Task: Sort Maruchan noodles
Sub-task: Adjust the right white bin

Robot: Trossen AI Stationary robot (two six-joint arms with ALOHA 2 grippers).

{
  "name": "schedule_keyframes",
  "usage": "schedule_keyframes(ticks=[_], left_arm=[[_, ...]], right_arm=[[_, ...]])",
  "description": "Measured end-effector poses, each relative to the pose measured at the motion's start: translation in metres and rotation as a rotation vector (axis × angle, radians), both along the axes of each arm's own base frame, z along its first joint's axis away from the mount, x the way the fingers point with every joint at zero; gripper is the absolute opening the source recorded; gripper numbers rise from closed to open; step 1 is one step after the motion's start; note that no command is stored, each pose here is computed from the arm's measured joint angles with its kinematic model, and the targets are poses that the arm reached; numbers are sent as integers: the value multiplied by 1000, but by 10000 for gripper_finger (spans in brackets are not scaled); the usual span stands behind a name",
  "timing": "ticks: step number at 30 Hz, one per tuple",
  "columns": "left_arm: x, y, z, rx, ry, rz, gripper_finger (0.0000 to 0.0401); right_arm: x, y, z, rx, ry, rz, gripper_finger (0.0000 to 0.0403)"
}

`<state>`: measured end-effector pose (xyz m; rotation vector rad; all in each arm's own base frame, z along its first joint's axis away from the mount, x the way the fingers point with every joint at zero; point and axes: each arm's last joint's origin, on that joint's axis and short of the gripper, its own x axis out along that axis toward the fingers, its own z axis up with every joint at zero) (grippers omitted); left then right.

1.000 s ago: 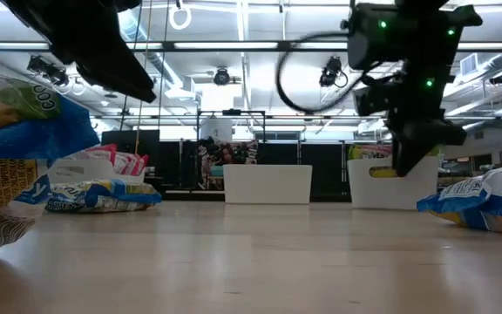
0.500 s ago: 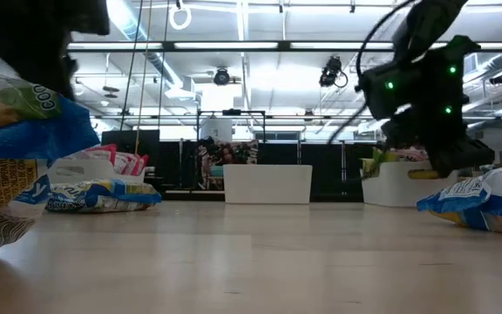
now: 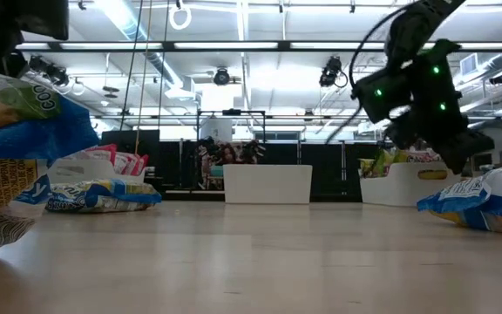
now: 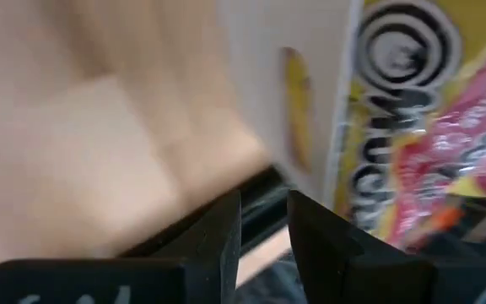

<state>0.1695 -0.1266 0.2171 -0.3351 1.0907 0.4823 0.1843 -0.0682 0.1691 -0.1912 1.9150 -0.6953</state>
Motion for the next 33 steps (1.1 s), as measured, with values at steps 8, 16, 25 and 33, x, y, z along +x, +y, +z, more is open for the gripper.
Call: schedule_keyframes(ticks=[8, 16, 25, 33], left_arm=[[-1, 2, 1, 66, -46, 25, 188], [3, 3, 4, 168, -165, 53, 188], [7, -11, 4, -18, -176, 23, 188], [-2, -21, 3, -48, -143, -43, 188]], right_arm=[[42, 12, 28, 140, -284, 82, 105], [86, -21, 38, -21, -564, 395, 105], [64, -87, -2, 25, -380, 181, 105], [40, -105, -15, -19, -169, 63, 105]])
